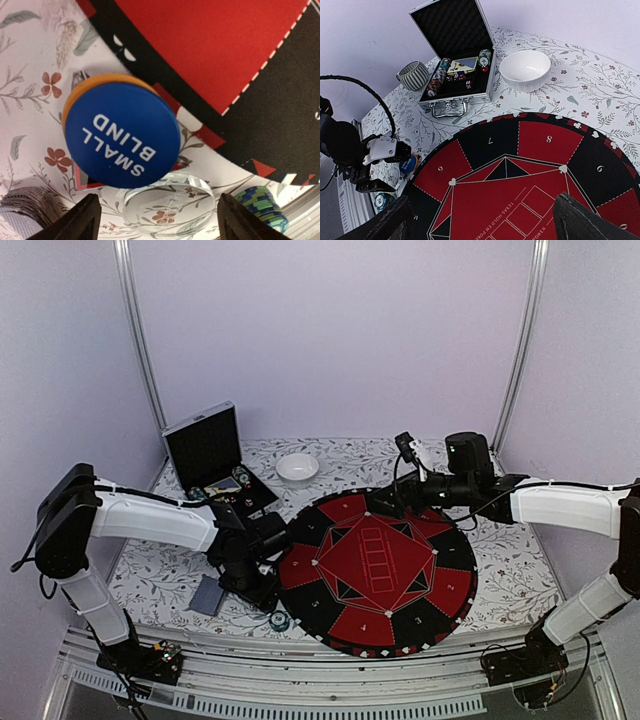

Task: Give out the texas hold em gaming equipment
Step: Pick up the dealer button from the corner of the board.

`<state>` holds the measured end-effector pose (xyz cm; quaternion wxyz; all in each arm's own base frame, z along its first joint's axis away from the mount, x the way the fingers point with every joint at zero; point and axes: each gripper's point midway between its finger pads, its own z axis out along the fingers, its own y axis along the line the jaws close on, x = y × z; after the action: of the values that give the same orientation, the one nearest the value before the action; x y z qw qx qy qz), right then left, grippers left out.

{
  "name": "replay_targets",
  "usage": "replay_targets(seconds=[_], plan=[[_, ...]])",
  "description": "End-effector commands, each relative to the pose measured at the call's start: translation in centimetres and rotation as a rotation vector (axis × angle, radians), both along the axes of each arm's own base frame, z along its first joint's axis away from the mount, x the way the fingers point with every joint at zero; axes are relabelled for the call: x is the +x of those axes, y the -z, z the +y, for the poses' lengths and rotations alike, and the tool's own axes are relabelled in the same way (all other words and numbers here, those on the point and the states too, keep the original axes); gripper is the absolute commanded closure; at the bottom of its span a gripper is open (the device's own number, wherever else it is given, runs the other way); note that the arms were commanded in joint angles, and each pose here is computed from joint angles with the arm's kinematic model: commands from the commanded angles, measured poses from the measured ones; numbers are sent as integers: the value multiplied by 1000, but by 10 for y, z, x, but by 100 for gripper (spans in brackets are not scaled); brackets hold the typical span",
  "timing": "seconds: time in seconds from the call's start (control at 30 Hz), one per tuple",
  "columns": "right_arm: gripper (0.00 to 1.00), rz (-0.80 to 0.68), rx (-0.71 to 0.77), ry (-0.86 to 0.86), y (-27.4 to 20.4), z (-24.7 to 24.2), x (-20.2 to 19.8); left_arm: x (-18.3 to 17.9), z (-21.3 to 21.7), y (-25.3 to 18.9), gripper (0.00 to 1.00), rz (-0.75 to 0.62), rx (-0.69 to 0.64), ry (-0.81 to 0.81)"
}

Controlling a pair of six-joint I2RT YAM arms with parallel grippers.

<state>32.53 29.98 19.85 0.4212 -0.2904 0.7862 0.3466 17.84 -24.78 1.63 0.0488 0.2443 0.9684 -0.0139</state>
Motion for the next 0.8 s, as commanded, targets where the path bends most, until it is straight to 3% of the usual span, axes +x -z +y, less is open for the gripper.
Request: replay_targets(seconds=[0.0, 0.27, 0.57, 0.77], plan=[[1, -9, 0, -18, -4, 6, 2, -14, 15, 8, 18, 42, 54, 1], [1, -3, 3, -22, -3, 7, 3, -16, 38, 14, 18, 40, 122, -35], [1, 3, -2, -21, 0, 7, 3, -10, 18, 11, 22, 49, -35, -51], [1, 6, -8, -20, 2, 6, 2, -12, 17, 19, 25, 70, -34, -49]])
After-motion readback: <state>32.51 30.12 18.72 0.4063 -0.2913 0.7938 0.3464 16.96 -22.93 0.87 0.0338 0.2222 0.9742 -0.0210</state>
